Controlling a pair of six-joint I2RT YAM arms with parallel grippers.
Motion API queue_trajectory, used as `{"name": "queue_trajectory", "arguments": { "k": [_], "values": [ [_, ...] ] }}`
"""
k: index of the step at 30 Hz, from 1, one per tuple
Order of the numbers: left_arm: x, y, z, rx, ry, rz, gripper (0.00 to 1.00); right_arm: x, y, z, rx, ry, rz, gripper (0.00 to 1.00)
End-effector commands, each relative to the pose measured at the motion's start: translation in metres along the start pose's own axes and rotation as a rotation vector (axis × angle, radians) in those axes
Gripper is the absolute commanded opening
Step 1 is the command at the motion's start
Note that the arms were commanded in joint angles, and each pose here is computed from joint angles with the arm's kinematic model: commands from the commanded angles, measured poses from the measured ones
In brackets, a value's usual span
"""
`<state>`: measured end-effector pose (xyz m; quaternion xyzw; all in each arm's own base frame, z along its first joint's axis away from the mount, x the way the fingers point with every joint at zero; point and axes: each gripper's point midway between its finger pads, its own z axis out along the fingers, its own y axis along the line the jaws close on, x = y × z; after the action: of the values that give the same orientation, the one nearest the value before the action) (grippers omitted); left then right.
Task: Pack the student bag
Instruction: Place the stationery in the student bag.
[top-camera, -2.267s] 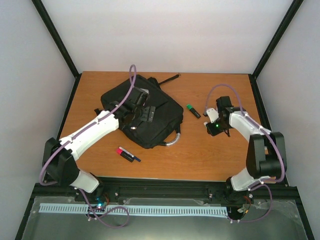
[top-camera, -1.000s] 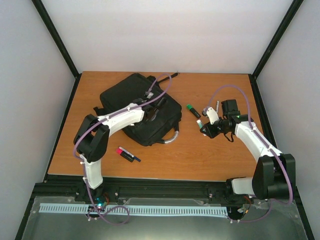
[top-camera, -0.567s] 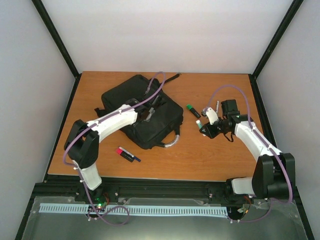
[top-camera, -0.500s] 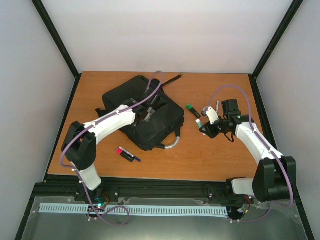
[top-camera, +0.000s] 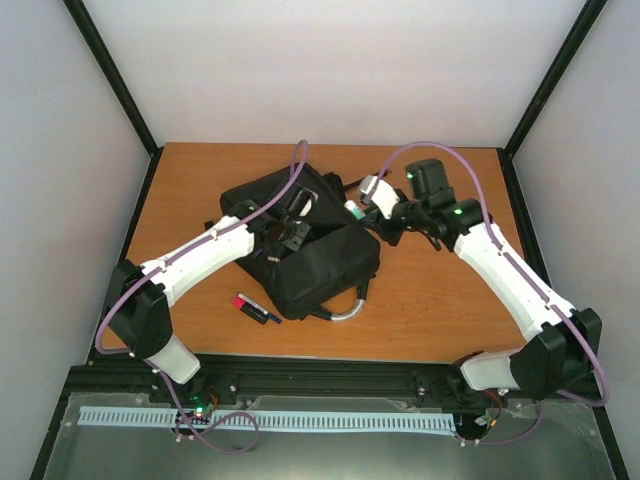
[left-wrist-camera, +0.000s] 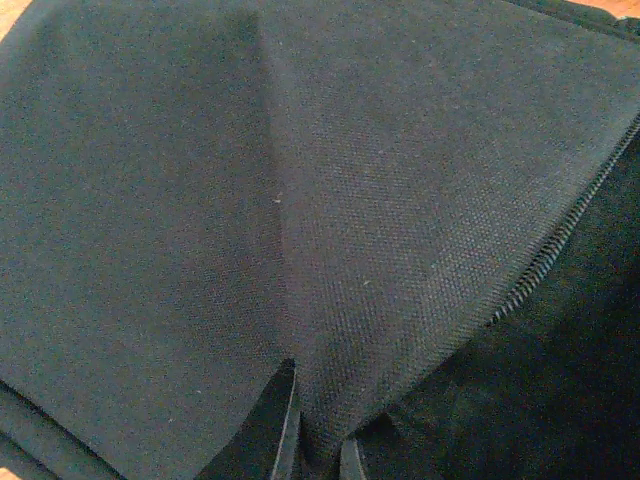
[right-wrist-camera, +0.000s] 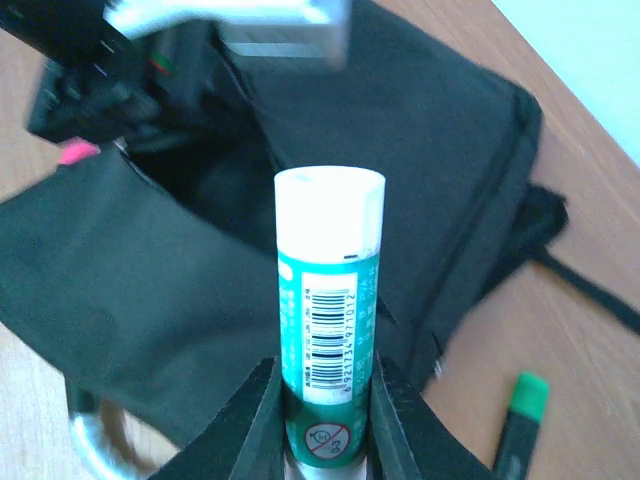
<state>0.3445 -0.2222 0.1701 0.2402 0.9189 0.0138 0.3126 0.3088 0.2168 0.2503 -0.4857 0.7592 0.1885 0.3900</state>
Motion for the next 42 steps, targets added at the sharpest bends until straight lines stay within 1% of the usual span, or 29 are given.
{"name": "queue_trajectory", "arguments": {
  "k": [1,6,11,18,23,27,30,35,39,42],
  "values": [
    [-0.045,-0.017,-0.036,0.152,-0.177,-0.08,0.01,-0.025,0.025,0.023,-0.042,0.0,-0.17,0.03],
    [-0.047,-0.016,-0.043,0.205,-0.192,-0.116,0.01,-0.017,0.057,0.056,-0.084,0.038,-0.367,0.03],
    [-0.046,-0.01,-0.047,0.237,-0.202,-0.152,0.01,0.012,0.068,0.081,-0.091,0.106,-0.479,0.03],
    [-0.051,-0.012,-0.055,0.346,-0.219,-0.201,0.01,0.056,0.062,0.119,-0.038,0.3,-0.578,0.03],
    [-0.053,-0.016,-0.056,0.397,-0.214,-0.218,0.01,0.054,0.057,0.13,0.005,0.352,-0.627,0.03],
    [-0.053,-0.019,-0.058,0.429,-0.213,-0.224,0.01,0.06,0.041,0.141,0.079,0.422,-0.649,0.03],
    [-0.053,-0.02,-0.057,0.441,-0.208,-0.226,0.01,0.054,0.036,0.142,0.123,0.41,-0.664,0.03],
    [-0.053,-0.023,-0.055,0.456,-0.197,-0.229,0.01,0.021,0.025,0.129,0.226,0.333,-0.706,0.03],
    [-0.054,-0.024,-0.056,0.474,-0.195,-0.235,0.01,-0.004,0.02,0.124,0.287,0.252,-0.726,0.07],
    [-0.054,-0.022,-0.055,0.474,-0.193,-0.239,0.01,-0.01,0.019,0.126,0.305,0.227,-0.716,0.11]
  ]
}}
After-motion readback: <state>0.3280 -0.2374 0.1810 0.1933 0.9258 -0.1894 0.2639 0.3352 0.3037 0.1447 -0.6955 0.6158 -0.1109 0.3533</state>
